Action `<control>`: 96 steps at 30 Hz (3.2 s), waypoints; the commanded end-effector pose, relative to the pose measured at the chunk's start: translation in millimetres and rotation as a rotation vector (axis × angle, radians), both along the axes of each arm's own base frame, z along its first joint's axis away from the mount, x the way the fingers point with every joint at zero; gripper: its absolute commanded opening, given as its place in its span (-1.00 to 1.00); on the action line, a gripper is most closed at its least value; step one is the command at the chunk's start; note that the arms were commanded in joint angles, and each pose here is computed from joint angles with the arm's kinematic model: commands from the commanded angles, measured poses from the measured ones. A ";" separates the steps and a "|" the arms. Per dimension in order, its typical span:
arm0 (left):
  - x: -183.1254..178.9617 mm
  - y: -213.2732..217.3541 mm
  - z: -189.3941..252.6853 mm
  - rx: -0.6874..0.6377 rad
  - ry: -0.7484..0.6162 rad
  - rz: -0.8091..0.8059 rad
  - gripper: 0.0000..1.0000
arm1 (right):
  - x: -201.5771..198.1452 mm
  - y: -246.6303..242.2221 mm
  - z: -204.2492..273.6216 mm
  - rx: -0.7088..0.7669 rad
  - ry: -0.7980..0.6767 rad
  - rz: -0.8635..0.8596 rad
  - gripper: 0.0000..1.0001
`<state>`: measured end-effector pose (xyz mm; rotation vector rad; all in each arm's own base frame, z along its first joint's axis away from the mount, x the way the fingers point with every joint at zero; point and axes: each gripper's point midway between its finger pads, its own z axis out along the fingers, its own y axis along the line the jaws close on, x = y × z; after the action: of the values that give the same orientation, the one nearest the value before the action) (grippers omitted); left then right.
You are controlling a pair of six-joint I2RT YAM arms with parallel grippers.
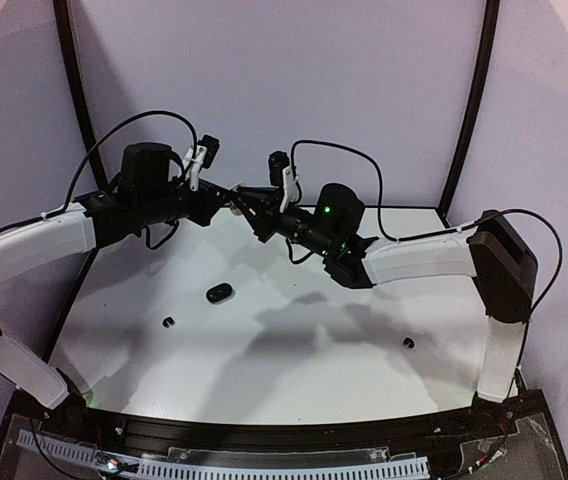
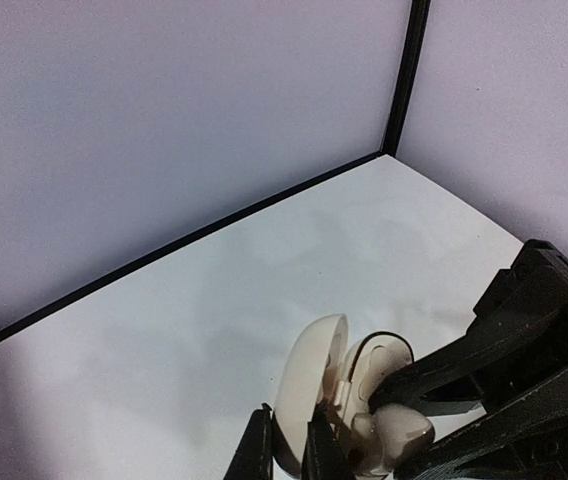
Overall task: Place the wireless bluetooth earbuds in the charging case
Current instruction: Insert the left earbud into the left side groove of the charging case.
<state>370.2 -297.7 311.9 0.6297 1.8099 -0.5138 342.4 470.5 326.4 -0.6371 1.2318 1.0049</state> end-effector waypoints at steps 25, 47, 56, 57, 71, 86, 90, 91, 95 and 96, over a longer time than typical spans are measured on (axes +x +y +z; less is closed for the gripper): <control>-12.3 1.7 46.8 -0.241 0.086 -0.051 -0.98 | 11.8 -1.4 -36.1 -0.204 -0.058 -0.096 -1.00; -13.3 -0.6 34.7 -0.242 0.160 -0.072 -0.98 | 20.3 -5.0 -51.2 -0.361 -0.060 -0.168 -0.83; -11.9 -0.9 30.5 -0.231 0.186 -0.077 -0.98 | 19.7 -7.7 -48.2 -0.371 -0.061 -0.175 -0.65; -12.2 -1.1 29.1 -0.228 0.190 -0.079 -0.98 | 19.3 -7.3 -47.7 -0.373 -0.064 -0.174 -0.64; -17.0 -6.5 17.7 -0.219 0.236 -0.114 -0.98 | 19.4 -0.6 -49.0 -0.403 -0.058 -0.146 -0.46; -12.8 3.0 -0.6 -0.125 0.200 -0.079 -0.98 | -11.5 -2.5 57.5 -0.297 -0.230 -0.045 0.10; -10.1 4.8 4.7 -0.078 0.118 -0.092 -0.98 | -27.8 -14.0 89.0 -0.278 -0.210 0.056 0.26; -10.4 4.5 6.5 -0.065 0.096 -0.104 -0.98 | -29.3 -18.9 89.5 -0.285 -0.188 0.079 0.30; -19.5 -3.4 17.4 0.000 -0.028 -0.219 -0.98 | -46.0 -45.9 62.8 -0.318 -0.048 0.274 0.35; -26.9 -6.8 20.8 0.033 -0.083 -0.281 -0.98 | -52.9 -54.0 54.3 -0.322 -0.029 0.334 0.38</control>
<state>362.9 -297.8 295.8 0.6994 1.8994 -0.6792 314.3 439.9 415.6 -0.9877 1.2004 0.8401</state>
